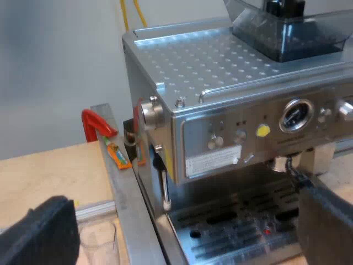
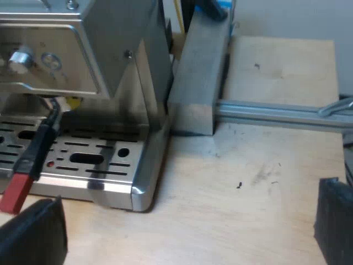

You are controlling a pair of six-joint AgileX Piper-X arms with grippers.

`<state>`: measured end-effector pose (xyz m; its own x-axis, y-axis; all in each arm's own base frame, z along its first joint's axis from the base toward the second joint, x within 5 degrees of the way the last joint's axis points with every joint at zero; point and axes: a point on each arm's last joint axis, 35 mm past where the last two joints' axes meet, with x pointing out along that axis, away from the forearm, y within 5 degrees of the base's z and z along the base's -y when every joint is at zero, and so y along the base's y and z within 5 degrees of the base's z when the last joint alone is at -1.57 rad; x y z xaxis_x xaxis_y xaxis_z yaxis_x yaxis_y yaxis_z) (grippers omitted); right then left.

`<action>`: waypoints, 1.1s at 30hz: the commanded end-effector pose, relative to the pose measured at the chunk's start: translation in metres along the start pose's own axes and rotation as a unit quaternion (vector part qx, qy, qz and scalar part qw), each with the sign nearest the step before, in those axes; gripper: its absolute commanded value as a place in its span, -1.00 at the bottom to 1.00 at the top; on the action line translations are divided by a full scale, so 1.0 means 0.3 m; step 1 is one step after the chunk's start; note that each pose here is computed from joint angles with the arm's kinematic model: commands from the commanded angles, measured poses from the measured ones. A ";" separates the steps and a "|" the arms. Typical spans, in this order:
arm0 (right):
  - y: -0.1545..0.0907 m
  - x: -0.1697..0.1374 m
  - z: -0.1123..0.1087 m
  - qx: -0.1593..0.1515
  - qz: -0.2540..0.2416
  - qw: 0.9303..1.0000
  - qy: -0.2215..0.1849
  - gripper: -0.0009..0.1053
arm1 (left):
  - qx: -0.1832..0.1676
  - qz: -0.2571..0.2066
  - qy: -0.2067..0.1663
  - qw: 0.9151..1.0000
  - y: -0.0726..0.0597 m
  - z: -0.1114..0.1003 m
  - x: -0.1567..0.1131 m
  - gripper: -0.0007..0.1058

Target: Pour the beans into the coffee machine

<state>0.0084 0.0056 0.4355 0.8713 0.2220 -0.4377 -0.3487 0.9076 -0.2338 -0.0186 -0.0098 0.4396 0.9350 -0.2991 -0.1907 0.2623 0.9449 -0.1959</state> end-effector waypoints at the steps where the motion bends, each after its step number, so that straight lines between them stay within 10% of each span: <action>1: 0.023 -0.066 -0.037 -0.003 -0.002 1.000 -0.011 0.75 | 0.013 0.001 -0.008 1.000 -0.014 -0.040 -0.071 0.55; 10: 0.068 -0.164 -0.129 0.021 -0.004 1.000 -0.019 0.75 | 0.046 -0.003 -0.048 0.998 -0.042 -0.147 -0.221 0.55; 22: 0.105 -0.259 -0.199 0.021 -0.024 0.997 -0.077 0.75 | 0.035 0.001 0.034 0.999 -0.035 -0.208 -0.224 0.55; 33: 0.131 -0.307 -0.254 0.018 -0.032 0.995 -0.098 0.75 | 0.036 0.002 0.037 0.999 -0.035 -0.210 -0.223 0.55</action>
<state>-0.1133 -0.0065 0.3988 0.9453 0.2294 -0.2319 -0.2814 0.9330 -0.2244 -0.1039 -0.0083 0.3923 0.9258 -0.2931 -0.2387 0.2723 0.9551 -0.1168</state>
